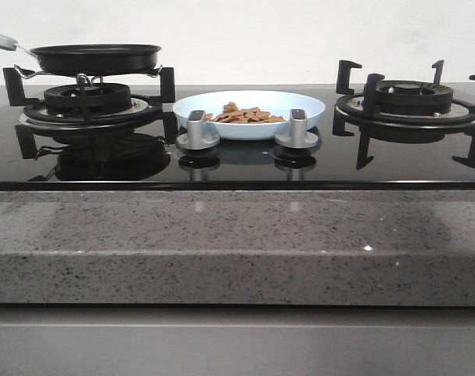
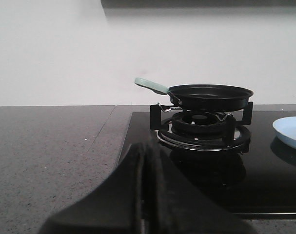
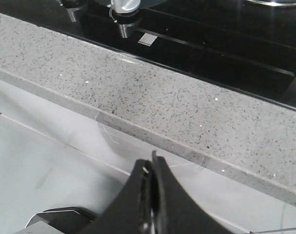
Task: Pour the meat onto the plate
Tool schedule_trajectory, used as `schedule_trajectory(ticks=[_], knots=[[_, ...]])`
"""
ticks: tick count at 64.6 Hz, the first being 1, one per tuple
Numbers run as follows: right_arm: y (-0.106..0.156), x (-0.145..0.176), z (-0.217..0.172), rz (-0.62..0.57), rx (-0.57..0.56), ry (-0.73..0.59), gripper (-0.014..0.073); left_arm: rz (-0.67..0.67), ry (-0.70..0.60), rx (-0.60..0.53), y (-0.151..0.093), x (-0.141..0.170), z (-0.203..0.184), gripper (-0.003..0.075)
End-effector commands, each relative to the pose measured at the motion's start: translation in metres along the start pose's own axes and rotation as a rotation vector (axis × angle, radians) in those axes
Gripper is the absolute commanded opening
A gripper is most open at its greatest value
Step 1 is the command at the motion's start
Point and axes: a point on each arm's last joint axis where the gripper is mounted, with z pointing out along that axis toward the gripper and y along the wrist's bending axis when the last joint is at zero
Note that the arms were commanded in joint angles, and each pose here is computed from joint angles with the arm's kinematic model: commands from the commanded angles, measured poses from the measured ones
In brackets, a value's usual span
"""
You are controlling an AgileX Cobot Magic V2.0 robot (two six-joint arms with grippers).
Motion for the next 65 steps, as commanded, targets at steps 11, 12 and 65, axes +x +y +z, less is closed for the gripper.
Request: schedule_trajectory(ticks=[11,12,65], knots=[[0.001,-0.010,-0.004,0.006,-0.001,-0.070,-0.0115,-0.017,-0.102,0.011,0.000,-0.008,-0.002,-0.0020],[0.001,-0.010,-0.004,0.006,-0.001,-0.070,-0.0115,-0.017,-0.102,0.011,0.000,-0.008,-0.002,-0.0020],[-0.010,-0.009,0.000,-0.052,0.124,-0.211,-0.0115,-0.017,-0.101,0.011,0.000,-0.008,-0.002,-0.0020]])
